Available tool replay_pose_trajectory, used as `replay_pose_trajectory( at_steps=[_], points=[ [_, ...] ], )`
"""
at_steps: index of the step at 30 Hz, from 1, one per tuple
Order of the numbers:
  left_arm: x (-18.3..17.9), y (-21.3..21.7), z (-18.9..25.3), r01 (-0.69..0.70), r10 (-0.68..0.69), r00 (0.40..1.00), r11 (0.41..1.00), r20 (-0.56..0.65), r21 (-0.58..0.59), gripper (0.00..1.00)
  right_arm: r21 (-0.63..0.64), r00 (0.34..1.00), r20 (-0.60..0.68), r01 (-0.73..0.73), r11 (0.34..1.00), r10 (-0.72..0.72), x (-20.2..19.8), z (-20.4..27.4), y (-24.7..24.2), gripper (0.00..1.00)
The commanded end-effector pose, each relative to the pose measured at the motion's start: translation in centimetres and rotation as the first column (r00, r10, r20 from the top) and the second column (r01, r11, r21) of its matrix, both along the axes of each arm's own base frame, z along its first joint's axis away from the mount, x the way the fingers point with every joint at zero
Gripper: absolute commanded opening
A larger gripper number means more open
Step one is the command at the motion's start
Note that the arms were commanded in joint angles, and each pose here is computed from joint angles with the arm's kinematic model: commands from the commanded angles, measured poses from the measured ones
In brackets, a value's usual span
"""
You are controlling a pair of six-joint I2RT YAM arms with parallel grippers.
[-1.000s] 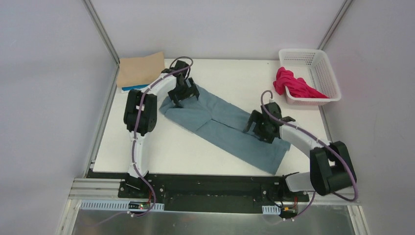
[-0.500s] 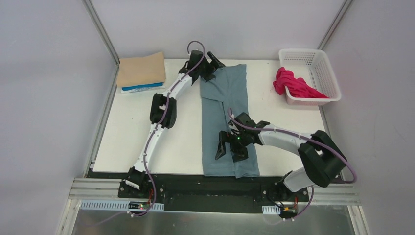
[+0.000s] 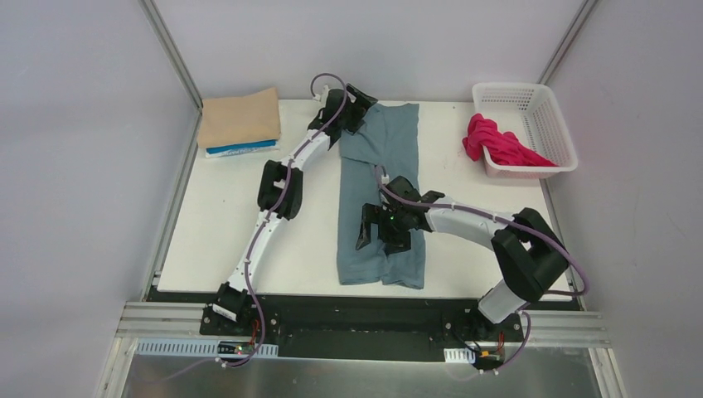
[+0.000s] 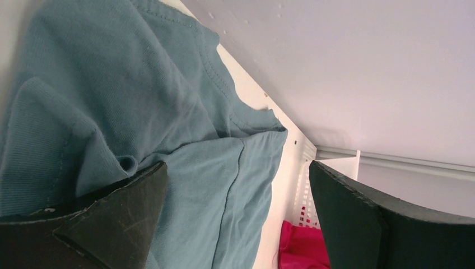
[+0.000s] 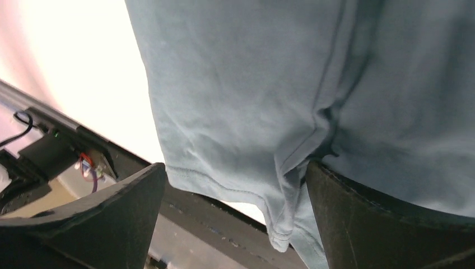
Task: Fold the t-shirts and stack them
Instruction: Rotate the tshirt 90 degrees, then grab the bottom of the folded rectangular tshirt with both arms
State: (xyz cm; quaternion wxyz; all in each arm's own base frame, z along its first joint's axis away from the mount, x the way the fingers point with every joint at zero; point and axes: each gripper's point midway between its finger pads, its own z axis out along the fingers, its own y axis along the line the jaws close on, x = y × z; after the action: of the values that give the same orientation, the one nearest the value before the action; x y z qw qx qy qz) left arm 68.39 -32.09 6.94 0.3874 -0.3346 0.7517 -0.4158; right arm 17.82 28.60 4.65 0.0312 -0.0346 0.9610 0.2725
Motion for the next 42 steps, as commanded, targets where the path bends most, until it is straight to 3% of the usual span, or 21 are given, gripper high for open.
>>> replay_pose_trajectory(
  at_steps=[1, 6, 11, 16, 17, 18, 20, 24, 26, 30, 36, 42],
  points=[
    [0.4, 3.0, 2.5, -0.022, 0.019, 1.000, 0.994, 0.022, 0.107, 0.99, -0.050, 0.975, 0.187, 0.130, 0.990, -0.119, 3.3, 3.3, -1.4, 1.00],
    [-0.9, 2.1, 11.6, 0.088, -0.118, 0.975, 0.983, 0.187, 0.160, 0.99, -0.038, 0.944, 0.269, 0.208, 0.977, -0.190, 3.2, 6.8, -3.4, 1.00],
    [-4.9, 0.2, 18.8, 0.260, -0.304, 0.911, 0.948, 0.280, 0.184, 0.99, -0.050, 0.911, 0.323, 0.286, 0.957, -0.256, 2.0, 8.6, -6.5, 1.00],
    [-11.6, 0.5, 22.4, 0.413, -0.471, 0.856, 0.871, 0.214, 0.265, 0.99, -0.075, 0.864, 0.351, 0.411, 0.908, -0.362, 1.5, 8.4, -10.4, 1.00],
    [-13.2, 0.6, 20.5, 0.454, -0.505, 0.849, 0.848, 0.157, 0.275, 0.99, -0.078, 0.856, 0.338, 0.439, 0.895, -0.391, 1.3, 7.9, -11.2, 1.00],
    [-15.7, 1.1, 22.0, 0.473, -0.528, 0.835, 0.832, 0.154, 0.291, 0.99, -0.076, 0.852, 0.317, 0.461, 0.884, -0.417, 1.1, 7.5, -11.8, 1.00],
    [-20.9, 2.4, 17.7, 0.509, -0.546, 0.838, 0.795, 0.024, 0.330, 0.99, -0.071, 0.855, 0.264, 0.478, 0.875, -0.446, 0.4, 6.7, -12.8, 1.00],
    [-31.1, 5.7, 11.9, 0.459, -0.450, 0.882, 0.754, -0.141, 0.470, 0.99, -0.088, 0.880, 0.156, 0.465, 0.881, -0.448, -1.7, 4.6, -13.8, 0.99],
    [-36.1, 6.4, 9.3, 0.484, -0.441, 0.873, 0.739, -0.207, 0.468, 0.99, -0.110, 0.891, 0.126, 0.450, 0.886, -0.436, -2.8, 3.6, -14.3, 0.99],
    [-44.8, 6.0, 4.9, 0.604, -0.512, 0.797, 0.692, -0.321, 0.395, 0.99, -0.127, 0.903, 0.076, 0.429, 0.894, -0.423, -4.6, 2.3, -14.7, 0.99],
    [-52.9, 7.7, 0.6, 0.706, -0.537, 0.699, 0.622, -0.472, 0.338, 0.99, -0.154, 0.888, 0.039, 0.459, 0.875, -0.458, -6.2, 0.9, -15.6, 0.92],
    [-55.7, 8.3, -3.1, 0.750, -0.498, 0.626, 0.596, -0.600, 0.288, 0.82, -0.196, 0.807, 0.087, 0.589, 0.784, -0.585, -6.2, -0.5, -17.6, 0.76]
  ],
)
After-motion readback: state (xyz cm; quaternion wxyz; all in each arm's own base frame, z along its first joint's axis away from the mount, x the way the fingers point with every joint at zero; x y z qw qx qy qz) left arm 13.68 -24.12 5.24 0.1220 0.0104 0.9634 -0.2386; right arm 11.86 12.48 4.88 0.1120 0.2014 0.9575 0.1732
